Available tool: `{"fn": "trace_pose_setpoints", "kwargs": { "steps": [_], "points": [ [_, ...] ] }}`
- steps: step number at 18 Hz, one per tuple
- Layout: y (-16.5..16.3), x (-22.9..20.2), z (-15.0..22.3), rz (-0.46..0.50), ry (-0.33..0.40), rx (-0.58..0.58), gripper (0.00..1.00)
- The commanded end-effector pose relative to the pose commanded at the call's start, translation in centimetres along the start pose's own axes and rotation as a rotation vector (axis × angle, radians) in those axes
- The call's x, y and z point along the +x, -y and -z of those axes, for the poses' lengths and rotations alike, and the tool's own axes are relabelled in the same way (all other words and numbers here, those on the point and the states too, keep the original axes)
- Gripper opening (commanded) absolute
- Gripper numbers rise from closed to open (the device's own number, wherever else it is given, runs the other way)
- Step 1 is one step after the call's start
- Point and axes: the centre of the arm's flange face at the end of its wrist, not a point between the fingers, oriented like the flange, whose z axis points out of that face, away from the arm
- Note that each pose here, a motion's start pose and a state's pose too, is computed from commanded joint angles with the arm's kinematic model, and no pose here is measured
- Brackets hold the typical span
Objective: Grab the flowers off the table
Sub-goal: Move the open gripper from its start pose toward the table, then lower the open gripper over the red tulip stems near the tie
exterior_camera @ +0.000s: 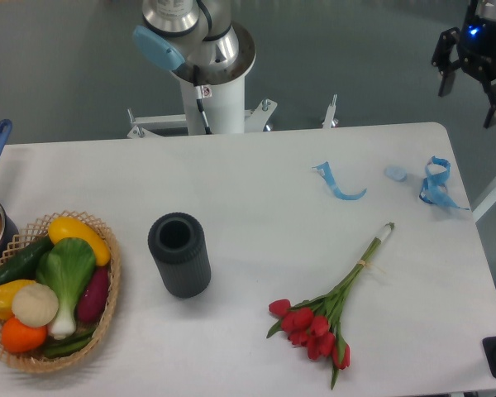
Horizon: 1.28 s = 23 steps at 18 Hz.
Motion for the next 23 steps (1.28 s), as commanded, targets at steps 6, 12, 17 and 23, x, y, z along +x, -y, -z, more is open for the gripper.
{"fn": "trace_pose_setpoints", "kwargs": {
  "steps": [6,12,17,23],
  "points": [
    [1.3,1.1,-0.3,-0.002,-0.013,0.002,1.0],
    [2.9,1.0,-2.0,0.062,-0.006,0.026,1.0],
    [5.7,-0.1,-3.7,0.217,-0.028,0.059,1.0],
    [11.0,-2.0,-10.9,0.202,-0.122,0.114,1.0]
  ]
}}
